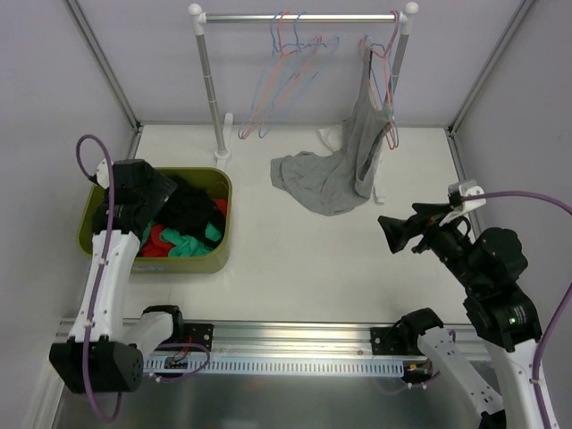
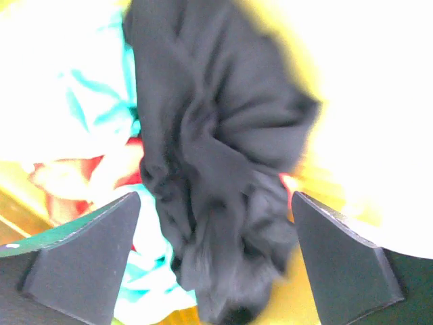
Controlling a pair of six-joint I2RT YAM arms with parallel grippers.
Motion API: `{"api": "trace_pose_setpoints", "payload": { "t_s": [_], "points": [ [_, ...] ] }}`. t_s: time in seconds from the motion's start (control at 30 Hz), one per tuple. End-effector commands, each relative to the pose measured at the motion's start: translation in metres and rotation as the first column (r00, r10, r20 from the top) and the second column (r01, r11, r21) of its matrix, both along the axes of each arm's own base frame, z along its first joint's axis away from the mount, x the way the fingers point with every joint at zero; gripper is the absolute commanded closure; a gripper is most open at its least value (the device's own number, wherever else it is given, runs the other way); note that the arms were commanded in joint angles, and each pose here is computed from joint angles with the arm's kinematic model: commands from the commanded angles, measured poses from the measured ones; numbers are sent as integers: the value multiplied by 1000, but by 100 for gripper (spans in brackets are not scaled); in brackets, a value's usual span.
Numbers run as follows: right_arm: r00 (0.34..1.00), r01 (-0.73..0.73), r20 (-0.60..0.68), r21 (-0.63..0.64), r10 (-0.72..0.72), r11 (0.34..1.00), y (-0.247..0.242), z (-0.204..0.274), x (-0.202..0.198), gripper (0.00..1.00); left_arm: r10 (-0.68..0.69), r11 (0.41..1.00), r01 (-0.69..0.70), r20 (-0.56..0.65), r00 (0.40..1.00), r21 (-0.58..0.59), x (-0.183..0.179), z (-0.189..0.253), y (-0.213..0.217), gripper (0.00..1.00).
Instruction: Remove the tank top from the hanger
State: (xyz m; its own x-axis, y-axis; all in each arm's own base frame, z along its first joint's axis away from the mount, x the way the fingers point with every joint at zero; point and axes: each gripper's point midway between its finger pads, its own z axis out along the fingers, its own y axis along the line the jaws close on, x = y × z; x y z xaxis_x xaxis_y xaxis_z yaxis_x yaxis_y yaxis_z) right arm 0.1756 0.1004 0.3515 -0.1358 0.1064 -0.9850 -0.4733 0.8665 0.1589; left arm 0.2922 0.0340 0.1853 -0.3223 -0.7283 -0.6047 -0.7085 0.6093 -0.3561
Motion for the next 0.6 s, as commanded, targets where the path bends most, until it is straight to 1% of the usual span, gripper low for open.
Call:
{"api": "trace_pose_setpoints", "payload": {
  "t_s": [0.0, 0.03, 0.1, 0.17, 0.2, 0.23, 0.27, 0.3, 0.33, 0.37, 0.4, 0.43, 0.47, 0.5, 0.53, 0.57],
  "points": [
    [998, 57, 16, 37, -58, 998, -2, 25, 18, 1, -55, 996, 39, 195, 979, 85, -8, 77, 5, 1],
    [998, 58, 31, 37, -59, 998, -3, 35, 19, 0, -97, 993, 77, 239, 966, 92, -10, 97, 0, 1],
    [993, 117, 4, 16, -117, 993, -7, 37, 38, 1, -166, 982, 127, 321, 932, 140, -22, 132, -6, 1],
    [992, 123, 26, 2, -123, 992, -6, 55, 47, 1, -238, 968, 185, 398, 886, 167, -37, 158, -17, 1],
    [991, 132, -13, -31, -133, 991, -2, 49, 66, 0, -283, 955, 215, 420, 862, 203, -44, 169, -20, 1],
    [990, 141, -15, -54, -142, 989, -2, 52, 75, 1, -313, 946, 232, 457, 833, 226, -56, 181, -25, 1],
    [988, 155, 8, -54, -154, 986, -4, 70, 81, 6, -365, 928, 274, 468, 805, 252, -62, 187, -32, 1],
    [985, 161, -50, -95, -166, 982, 1, 58, 106, 10, -384, 921, 290, 479, 789, 260, -68, 189, -35, 1],
    [982, 171, -66, -112, -179, 979, 1, 60, 118, 15, -400, 914, 302, 487, 776, 270, -73, 190, -38, 1],
    [979, 195, -44, -118, -201, 974, -5, 80, 126, 23, -428, 902, 319, 506, 749, 291, -83, 194, -42, 1],
    [973, 194, -96, -158, -210, 968, 0, 66, 155, 25, -455, 890, 354, 499, 738, 289, -86, 185, -48, 1],
    [970, 207, -95, -173, -225, 963, 0, 69, 168, 27, -476, 879, 375, 500, 723, 295, -90, 183, -53, 1],
    [964, 231, -80, -213, -252, 950, -5, 70, 183, 33, -502, 864, 391, 505, 702, 317, -97, 182, -56, 1],
    [962, 256, -34, -219, -270, 941, -8, 90, 192, 37, -523, 852, 420, 489, 698, 312, -98, 169, -60, 1],
    [957, 260, -62, -261, -285, 930, -5, 75, 217, 39, -532, 847, 422, 489, 691, 324, -102, 166, -61, 1],
    [949, 285, -51, -288, -312, 914, -10, 75, 228, 39, -542, 839, 427, 470, 696, 337, -102, 158, -59, 1]
  ]
}}
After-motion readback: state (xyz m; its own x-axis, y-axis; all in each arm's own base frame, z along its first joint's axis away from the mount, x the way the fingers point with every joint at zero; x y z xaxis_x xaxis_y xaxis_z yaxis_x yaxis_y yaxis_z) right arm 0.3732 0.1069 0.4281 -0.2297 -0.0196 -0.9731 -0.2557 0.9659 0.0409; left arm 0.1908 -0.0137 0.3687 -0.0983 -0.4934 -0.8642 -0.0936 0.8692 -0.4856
